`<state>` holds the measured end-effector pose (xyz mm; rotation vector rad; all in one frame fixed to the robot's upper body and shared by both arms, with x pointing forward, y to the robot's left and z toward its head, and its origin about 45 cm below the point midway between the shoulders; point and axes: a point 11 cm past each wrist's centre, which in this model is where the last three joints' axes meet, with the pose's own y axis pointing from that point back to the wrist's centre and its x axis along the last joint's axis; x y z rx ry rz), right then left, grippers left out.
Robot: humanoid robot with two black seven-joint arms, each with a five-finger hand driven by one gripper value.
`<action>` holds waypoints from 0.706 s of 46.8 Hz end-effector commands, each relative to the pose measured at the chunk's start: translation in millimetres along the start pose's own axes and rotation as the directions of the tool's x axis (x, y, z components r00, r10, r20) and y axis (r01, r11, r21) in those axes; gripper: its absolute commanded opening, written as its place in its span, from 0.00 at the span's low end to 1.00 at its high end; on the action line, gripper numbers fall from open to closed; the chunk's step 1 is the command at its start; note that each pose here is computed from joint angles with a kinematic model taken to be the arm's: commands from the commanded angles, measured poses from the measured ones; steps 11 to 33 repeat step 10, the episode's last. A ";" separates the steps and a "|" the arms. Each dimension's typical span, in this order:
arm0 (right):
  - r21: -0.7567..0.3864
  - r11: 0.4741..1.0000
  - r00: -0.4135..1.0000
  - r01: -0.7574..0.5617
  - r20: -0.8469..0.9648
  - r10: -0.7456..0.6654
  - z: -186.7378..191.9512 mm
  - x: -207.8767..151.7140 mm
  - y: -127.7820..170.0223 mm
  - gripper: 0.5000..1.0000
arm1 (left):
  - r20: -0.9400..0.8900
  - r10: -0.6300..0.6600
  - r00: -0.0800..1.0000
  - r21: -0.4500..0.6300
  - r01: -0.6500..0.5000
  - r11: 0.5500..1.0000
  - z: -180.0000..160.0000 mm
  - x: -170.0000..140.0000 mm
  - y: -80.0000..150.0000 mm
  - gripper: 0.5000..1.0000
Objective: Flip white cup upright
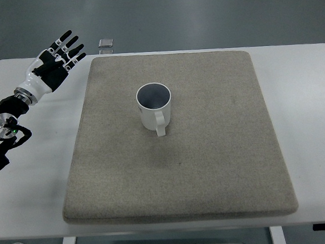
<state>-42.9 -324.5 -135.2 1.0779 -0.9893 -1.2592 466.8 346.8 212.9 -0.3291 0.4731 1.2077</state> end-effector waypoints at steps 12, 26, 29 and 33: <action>0.001 1.000 1.000 -0.006 0.007 0.006 -0.1 0.6 0.0 0.86 | -0.006 -0.007 1.000 0.007 0.007 1.000 -1.7 -3.6 -3.0 0.99; 0.001 1.000 1.000 -0.006 0.007 0.006 -0.1 0.6 0.0 0.86 | -0.006 -0.007 1.000 0.007 0.007 1.000 -1.7 -3.6 -3.0 0.99; 0.001 1.000 1.000 -0.006 0.007 0.006 -0.1 0.6 0.0 0.86 | -0.006 -0.007 1.000 0.007 0.007 1.000 -1.7 -3.6 -3.0 0.99; 0.001 1.000 1.000 -0.006 0.007 0.006 -0.1 0.6 0.0 0.86 | -0.006 -0.007 1.000 0.007 0.007 1.000 -1.7 -3.6 -3.0 0.99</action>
